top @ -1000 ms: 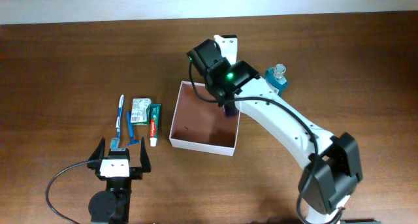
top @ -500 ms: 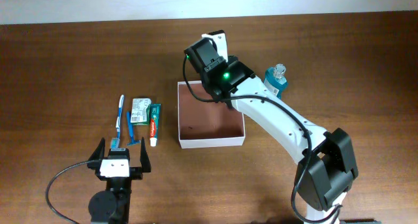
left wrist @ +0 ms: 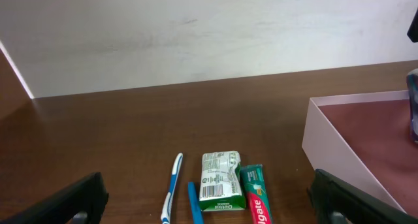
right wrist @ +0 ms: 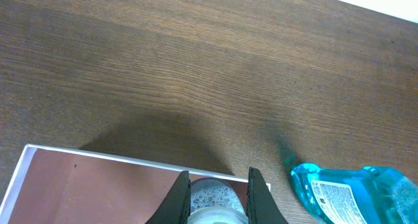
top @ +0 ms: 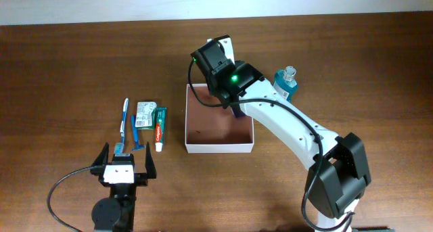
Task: Pack container
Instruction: 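Lower the soap bottle into the box's back corner and release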
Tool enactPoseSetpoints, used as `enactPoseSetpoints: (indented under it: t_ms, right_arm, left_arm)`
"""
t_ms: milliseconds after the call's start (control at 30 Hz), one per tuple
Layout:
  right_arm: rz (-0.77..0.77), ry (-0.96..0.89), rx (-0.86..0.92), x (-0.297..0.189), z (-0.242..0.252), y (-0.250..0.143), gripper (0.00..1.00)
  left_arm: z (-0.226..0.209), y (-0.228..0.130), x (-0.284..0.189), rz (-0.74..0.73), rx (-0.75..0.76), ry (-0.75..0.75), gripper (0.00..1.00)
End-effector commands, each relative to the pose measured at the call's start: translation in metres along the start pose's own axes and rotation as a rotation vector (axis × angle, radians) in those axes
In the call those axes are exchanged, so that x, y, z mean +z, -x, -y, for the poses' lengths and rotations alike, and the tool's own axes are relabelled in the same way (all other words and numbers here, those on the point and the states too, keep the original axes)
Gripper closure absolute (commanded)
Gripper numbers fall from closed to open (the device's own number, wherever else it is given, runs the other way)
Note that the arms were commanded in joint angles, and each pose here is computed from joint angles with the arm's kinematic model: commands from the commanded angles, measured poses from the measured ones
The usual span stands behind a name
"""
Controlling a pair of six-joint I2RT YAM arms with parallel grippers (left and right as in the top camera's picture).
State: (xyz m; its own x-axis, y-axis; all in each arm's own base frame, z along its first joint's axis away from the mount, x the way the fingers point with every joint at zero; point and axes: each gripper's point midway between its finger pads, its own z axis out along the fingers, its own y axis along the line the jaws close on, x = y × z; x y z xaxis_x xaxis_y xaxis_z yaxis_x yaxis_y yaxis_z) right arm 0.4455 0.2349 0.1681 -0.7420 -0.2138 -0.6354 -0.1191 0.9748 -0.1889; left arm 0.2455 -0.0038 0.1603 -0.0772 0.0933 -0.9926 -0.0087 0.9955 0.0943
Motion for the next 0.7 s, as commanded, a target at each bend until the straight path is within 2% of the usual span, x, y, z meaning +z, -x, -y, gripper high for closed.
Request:
enactPoseSetpoints:
  t_ms: [0, 667]
  right_arm:
    - [0.037, 0.006, 0.007, -0.009, 0.001, 0.012, 0.95]
    - [0.092, 0.047, 0.052, -0.004, 0.007, 0.032, 0.96]
  left_arm:
    - [0.001, -0.001, 0.000, 0.004, 0.012, -0.005, 0.01]
    - [0.001, -0.001, 0.000, 0.004, 0.012, -0.005, 0.01]
